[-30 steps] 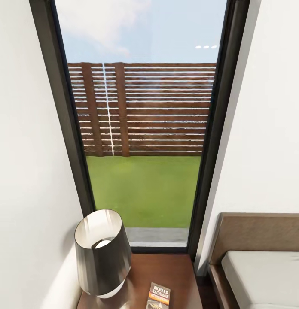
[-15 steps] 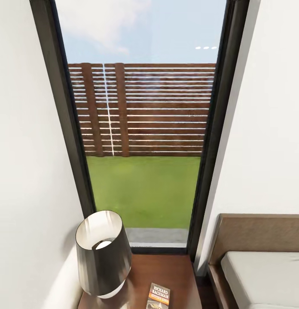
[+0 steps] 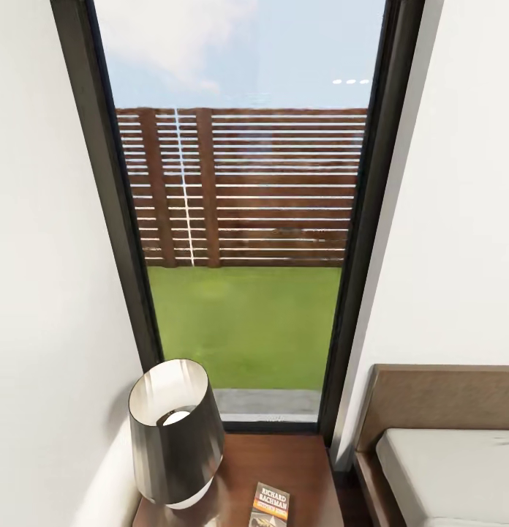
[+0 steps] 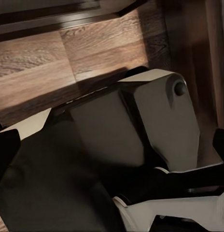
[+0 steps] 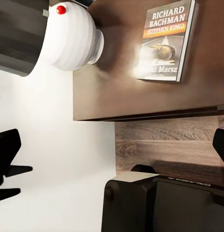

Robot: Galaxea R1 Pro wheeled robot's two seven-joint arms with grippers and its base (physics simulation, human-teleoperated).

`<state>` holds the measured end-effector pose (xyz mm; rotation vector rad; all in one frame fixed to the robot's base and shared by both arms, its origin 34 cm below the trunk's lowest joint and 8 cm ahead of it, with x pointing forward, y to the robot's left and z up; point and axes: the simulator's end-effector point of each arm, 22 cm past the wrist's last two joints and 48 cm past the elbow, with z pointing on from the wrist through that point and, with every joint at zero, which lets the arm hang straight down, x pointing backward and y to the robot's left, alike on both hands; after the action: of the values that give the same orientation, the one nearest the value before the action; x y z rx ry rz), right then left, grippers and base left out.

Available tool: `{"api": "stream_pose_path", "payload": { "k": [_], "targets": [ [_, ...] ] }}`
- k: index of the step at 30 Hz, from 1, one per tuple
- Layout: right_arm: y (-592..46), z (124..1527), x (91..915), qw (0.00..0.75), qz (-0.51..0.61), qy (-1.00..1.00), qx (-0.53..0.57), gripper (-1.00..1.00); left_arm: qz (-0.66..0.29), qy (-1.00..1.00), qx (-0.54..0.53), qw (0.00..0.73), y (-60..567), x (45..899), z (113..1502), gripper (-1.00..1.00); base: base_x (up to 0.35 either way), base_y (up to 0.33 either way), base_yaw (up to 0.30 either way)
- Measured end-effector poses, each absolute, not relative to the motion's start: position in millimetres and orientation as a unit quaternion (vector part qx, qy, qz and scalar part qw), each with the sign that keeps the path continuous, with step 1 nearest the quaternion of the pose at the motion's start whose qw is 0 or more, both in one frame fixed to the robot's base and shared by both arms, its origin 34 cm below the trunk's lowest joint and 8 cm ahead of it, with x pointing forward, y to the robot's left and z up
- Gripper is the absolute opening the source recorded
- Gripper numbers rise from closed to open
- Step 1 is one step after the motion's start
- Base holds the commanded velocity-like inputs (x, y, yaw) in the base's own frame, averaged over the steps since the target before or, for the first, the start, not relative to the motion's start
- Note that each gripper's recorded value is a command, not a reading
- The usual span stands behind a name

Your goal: In the bedroom, move the book from the bed onto either nightstand, and place the two sandals side by side next to the bed.

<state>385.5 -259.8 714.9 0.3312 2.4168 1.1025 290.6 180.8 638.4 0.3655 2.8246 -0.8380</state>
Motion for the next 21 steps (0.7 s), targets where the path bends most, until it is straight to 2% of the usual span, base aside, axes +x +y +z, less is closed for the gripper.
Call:
{"api": "stream_pose_path", "payload": {
  "k": [21],
  "targets": [
    [-253.3, 715.0, 385.6, 0.229, 0.405, 0.877, 0.12, 1.0, -0.29, 0.945, 0.126, 0.088, 167.0, 291.1, 640.0, 1.0, 0.0, 0.0, 0.0]
  ]
}}
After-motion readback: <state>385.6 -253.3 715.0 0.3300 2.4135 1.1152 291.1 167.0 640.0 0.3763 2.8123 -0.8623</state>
